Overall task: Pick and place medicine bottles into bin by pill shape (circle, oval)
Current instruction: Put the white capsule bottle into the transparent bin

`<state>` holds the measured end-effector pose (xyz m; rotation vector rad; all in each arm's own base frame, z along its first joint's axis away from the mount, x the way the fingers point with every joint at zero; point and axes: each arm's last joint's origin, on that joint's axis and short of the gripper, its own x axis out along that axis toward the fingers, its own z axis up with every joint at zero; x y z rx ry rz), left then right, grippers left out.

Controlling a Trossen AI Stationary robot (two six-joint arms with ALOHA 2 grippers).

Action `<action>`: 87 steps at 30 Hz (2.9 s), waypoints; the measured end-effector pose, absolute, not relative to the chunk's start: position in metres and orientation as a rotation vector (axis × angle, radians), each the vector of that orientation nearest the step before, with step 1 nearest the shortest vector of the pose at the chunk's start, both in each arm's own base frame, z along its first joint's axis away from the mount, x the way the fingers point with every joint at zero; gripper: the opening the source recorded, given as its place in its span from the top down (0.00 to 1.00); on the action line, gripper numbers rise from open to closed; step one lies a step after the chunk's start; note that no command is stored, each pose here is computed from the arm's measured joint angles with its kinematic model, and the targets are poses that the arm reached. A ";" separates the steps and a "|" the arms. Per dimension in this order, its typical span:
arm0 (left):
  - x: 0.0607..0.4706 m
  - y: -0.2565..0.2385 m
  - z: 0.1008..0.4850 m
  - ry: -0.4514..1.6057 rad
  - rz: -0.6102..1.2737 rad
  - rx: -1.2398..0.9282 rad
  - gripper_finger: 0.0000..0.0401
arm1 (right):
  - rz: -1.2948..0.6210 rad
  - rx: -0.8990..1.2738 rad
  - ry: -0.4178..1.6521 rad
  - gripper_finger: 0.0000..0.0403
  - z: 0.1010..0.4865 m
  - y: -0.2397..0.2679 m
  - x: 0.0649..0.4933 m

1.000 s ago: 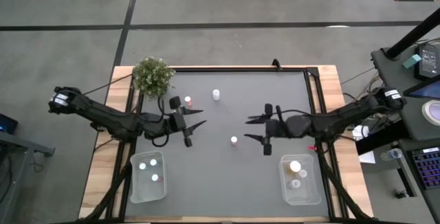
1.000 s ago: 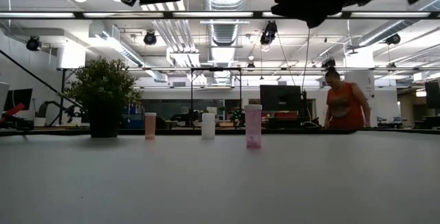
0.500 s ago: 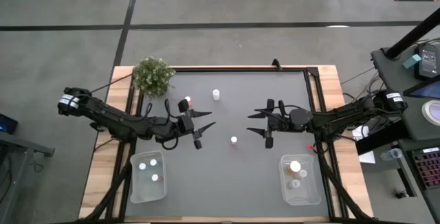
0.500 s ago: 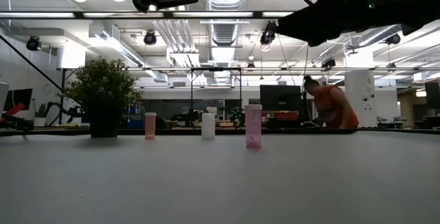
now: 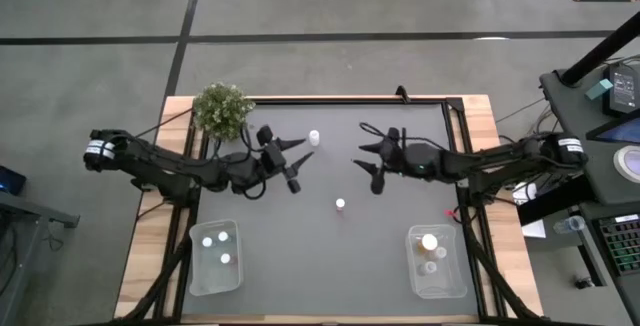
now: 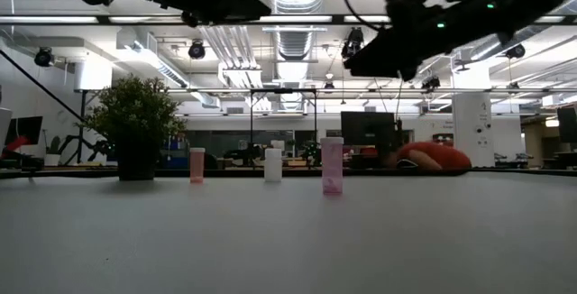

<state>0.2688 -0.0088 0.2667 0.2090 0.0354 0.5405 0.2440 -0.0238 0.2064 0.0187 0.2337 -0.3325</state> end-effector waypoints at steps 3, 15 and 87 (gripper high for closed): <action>0.266 0.000 0.265 0.059 0.571 0.255 0.60 | -0.362 0.019 0.279 0.50 0.213 -0.033 0.263; 0.241 0.013 0.282 0.109 0.608 0.450 0.60 | -0.526 0.152 0.594 0.50 0.231 -0.093 0.354; 0.197 0.012 0.286 0.108 0.613 0.434 0.60 | -0.646 0.343 0.934 0.67 0.213 -0.108 0.440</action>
